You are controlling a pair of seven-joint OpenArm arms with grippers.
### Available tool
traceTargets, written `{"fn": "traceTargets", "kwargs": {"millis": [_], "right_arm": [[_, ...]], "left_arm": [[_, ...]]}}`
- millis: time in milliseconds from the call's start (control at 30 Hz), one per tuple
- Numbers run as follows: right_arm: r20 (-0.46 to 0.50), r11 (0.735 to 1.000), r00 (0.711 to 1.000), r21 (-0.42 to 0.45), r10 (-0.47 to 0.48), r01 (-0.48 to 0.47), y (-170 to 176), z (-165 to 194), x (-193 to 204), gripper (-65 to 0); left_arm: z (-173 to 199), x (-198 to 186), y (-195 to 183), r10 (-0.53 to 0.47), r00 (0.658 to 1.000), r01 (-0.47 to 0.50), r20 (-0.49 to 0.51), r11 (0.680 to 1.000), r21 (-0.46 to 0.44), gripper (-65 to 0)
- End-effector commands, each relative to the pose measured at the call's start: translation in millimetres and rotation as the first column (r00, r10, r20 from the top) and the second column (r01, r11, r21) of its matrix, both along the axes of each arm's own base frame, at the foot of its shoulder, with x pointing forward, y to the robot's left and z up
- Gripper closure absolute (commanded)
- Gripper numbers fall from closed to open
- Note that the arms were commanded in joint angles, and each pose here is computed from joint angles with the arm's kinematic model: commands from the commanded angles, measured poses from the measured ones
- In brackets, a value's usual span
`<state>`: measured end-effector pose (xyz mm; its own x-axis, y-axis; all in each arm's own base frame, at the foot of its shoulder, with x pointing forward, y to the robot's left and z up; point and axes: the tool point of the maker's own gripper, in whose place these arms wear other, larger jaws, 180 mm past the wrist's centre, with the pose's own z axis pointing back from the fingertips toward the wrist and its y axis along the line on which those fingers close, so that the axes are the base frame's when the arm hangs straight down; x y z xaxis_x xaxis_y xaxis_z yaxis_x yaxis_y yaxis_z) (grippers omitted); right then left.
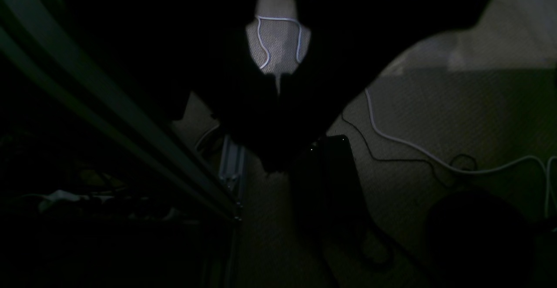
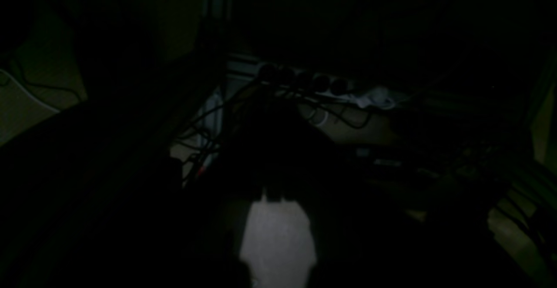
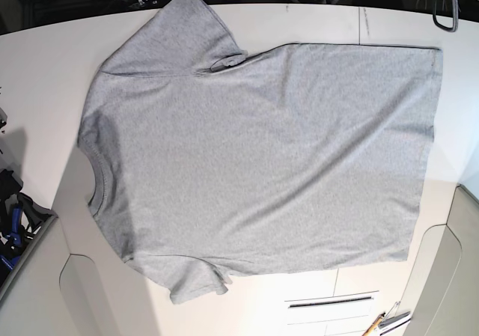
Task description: Fold the T-shirt properly
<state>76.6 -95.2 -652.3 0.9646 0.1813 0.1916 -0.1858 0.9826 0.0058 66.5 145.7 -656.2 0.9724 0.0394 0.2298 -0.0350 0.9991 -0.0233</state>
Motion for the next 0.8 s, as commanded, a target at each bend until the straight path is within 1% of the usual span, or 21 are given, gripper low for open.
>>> {"fn": "traceTargets", "kwargs": {"millis": [0,767], "right_arm": [[0.033,1.000,0.999,0.000,-0.001,0.001,1.2,2.3,11.6,0.0],[0.038,1.000,0.999,0.001,-0.001,0.001,1.9,2.8,13.2,0.0]], "left_arm": [[1.3,6.0,0.4,-0.001,1.000,0.002,0.020,1.000,-0.004,0.0],[1.6,7.4,0.4,-0.001,1.000,0.001,0.028,1.000,-0.004,0.0]]}}
